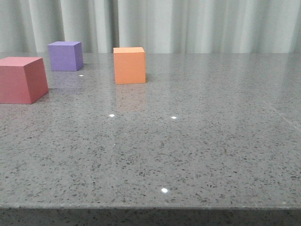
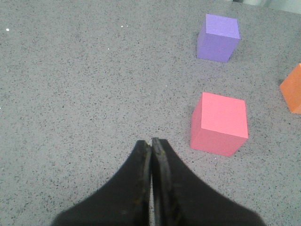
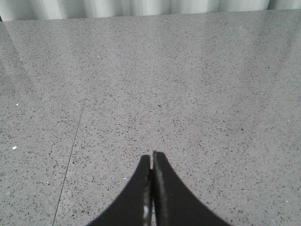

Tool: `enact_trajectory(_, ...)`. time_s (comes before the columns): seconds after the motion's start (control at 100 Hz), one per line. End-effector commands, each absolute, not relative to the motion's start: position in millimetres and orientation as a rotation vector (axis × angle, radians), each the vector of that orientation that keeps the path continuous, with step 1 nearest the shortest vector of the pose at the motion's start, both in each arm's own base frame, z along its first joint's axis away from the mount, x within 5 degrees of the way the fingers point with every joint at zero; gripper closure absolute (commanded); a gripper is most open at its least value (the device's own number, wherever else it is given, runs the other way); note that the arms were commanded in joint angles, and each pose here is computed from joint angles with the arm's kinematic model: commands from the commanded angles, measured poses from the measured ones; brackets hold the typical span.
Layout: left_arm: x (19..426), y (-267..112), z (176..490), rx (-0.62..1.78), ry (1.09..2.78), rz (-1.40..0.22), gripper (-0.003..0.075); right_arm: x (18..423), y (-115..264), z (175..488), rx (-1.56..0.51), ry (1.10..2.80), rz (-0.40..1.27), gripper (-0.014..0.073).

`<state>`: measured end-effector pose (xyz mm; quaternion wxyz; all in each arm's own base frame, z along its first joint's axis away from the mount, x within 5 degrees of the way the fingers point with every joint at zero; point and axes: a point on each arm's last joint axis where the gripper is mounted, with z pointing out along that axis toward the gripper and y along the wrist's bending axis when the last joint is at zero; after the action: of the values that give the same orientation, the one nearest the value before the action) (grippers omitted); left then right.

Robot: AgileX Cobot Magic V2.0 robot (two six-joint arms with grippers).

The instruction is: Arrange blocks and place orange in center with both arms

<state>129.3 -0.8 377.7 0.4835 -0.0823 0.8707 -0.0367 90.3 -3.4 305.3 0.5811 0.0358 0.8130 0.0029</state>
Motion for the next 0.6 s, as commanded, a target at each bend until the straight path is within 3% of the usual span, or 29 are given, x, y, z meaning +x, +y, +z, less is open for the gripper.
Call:
enact_trajectory(0.0,132,-1,393,-0.194,2.032,-0.108,0.0653,92,-4,321,0.072,1.793,0.0,0.0662)
enact_trajectory(0.11,132,-1,393,-0.193,2.025,-0.107,0.045,92,-4,321,0.072,1.793,0.0,0.0662)
enact_trajectory(0.23,132,-1,393,-0.192,2.023,-0.105,0.0127,92,-4,321,0.072,1.793,0.0,0.0662)
enact_trajectory(0.3,132,-2,393,-0.196,2.023,-0.119,0.0024,92,-4,321,0.072,1.793,0.0,0.0662)
enact_trajectory(0.59,161,-15,393,-0.214,2.029,-0.282,0.0079,92,-4,321,0.072,1.793,0.0,0.0662)
